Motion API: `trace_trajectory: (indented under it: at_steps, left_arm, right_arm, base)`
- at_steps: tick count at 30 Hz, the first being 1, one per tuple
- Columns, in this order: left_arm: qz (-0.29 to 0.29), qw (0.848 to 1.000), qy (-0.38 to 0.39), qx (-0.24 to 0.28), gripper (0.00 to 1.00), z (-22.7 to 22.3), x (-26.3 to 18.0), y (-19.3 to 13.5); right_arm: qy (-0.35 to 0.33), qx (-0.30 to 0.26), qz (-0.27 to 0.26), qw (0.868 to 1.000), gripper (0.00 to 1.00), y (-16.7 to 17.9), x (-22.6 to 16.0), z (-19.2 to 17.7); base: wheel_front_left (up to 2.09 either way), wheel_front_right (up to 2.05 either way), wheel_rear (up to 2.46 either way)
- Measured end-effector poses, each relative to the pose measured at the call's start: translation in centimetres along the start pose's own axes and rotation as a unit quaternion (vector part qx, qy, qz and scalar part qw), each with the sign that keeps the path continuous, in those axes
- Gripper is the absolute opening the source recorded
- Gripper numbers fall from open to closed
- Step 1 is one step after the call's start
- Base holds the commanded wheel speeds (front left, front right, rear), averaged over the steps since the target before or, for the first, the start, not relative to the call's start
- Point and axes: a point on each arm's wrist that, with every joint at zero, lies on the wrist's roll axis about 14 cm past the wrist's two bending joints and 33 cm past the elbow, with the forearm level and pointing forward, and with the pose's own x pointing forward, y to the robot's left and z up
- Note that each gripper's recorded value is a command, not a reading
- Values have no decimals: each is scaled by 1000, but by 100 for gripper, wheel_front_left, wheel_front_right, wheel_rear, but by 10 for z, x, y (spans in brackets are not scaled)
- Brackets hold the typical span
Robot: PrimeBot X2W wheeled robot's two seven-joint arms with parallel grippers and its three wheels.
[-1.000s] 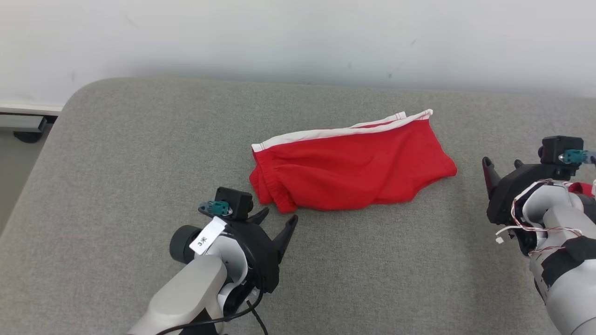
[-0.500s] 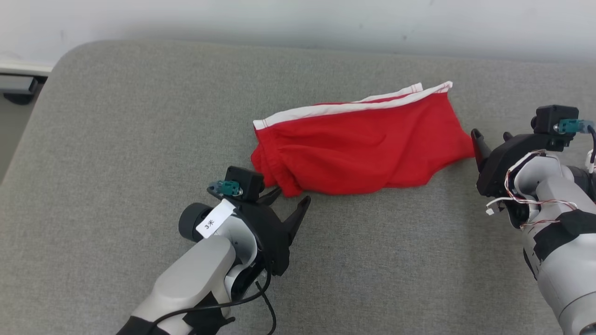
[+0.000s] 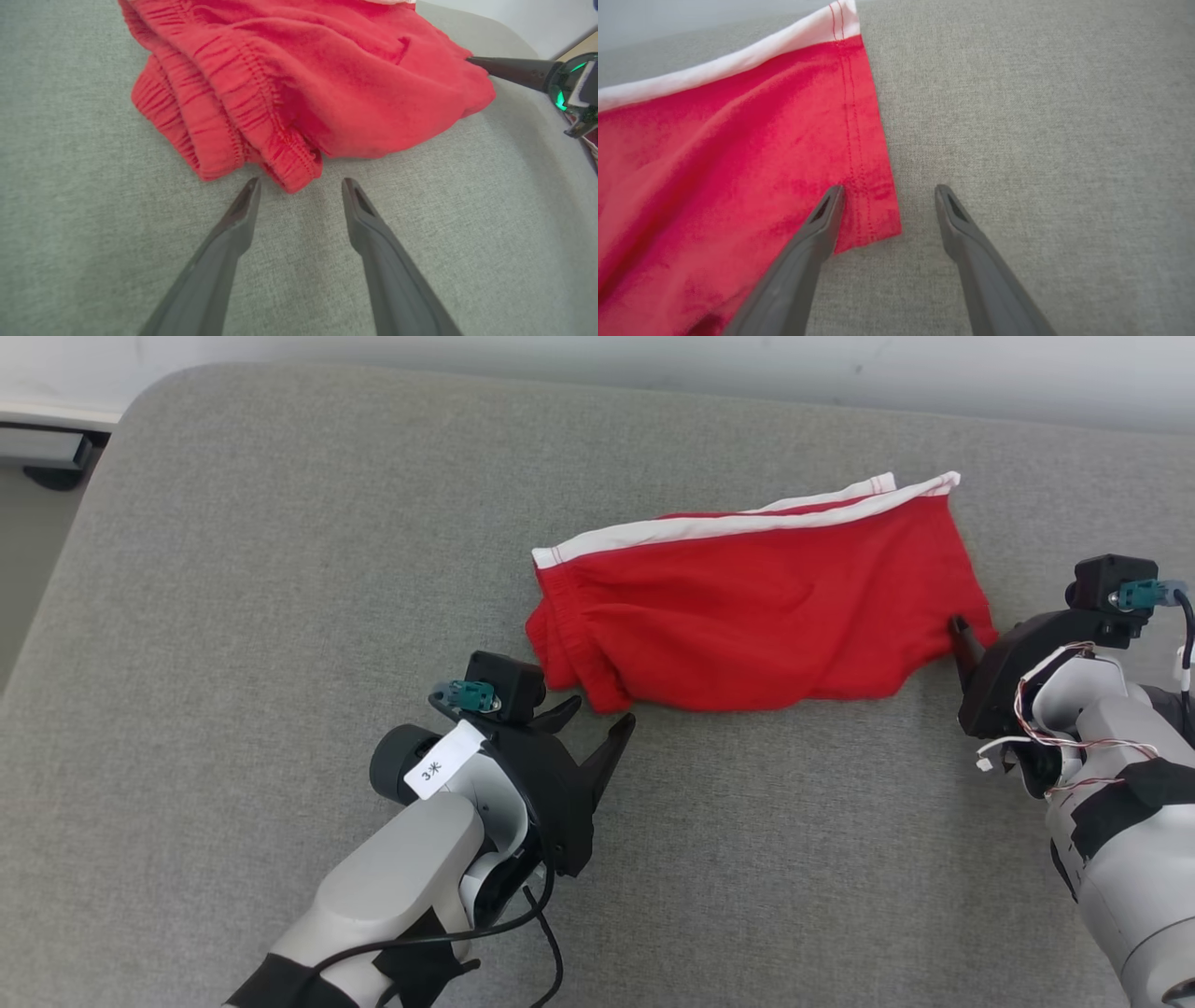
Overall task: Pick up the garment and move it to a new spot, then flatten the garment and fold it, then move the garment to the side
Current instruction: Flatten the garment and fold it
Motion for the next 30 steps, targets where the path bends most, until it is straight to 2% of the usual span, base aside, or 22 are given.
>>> trace_trajectory:
  at_steps: [10, 17, 18, 19, 20, 21, 22, 23, 24, 25, 27, 29, 30]
  left_arm:
    - [10, 1000, 4, -10, 88, -1, -1, 8]
    - [9, 1000, 2, -11, 87, -1, -2, 7]
    - [9, 1000, 1, -12, 84, 0, -3, 7]
    - [9, 1000, 2, -11, 73, 0, -3, 6]
    - [8, 1000, 2, -12, 73, 0, -3, 6]
    - [7, 1000, 1, -12, 62, -1, -3, 5]
    - [6, 1000, 2, -11, 48, -1, -3, 4]
    - [5, 1000, 3, -10, 44, -2, -3, 4]
    - [4, 1000, 4, -9, 35, -2, -2, 3]
    - [4, 1000, 4, -9, 31, -2, -2, 3]
    - [3, 1000, 5, -9, 17, -3, -2, 2]
    - [2, 1000, 6, -8, 24, -3, -2, 2]
    - [2, 1000, 7, -8, 34, -4, -2, 2]
  right_arm:
    - [39, -7, 19, 999, 100, 21, 10, -6]
    - [70, -19, 10, 997, 100, 22, 9, -7]
    - [74, -19, 9, 997, 81, 22, 8, -8]
    - [77, -19, 9, 997, 54, 22, 8, -9]
    - [80, -19, 8, 997, 54, 22, 8, -10]
    - [82, -19, 8, 996, 42, 22, 8, -10]
    - [86, -17, 5, 996, 35, 21, 7, -12]
    - [88, -16, 3, 996, 33, 20, 7, -12]
    - [91, -15, 2, 996, 25, 19, 7, -13]
    - [92, -14, 2, 996, 12, 19, 7, -14]
    - [97, -14, 2, 995, 0, 19, 7, -15]
    - [98, -13, 1, 995, 0, 19, 7, -16]
    - [100, -13, 1, 995, 0, 18, 6, -16]
  base:
    - [0, 0, 0]
    - [0, 0, 0]
    - [0, 0, 0]
    - [0, 0, 0]
    - [0, 0, 0]
    - [0, 0, 0]
    - [0, 0, 0]
    - [0, 0, 0]
    - [0, 0, 0]
    - [0, 0, 0]
    - [0, 0, 0]
    - [0, 0, 0]
    - [0, 0, 0]
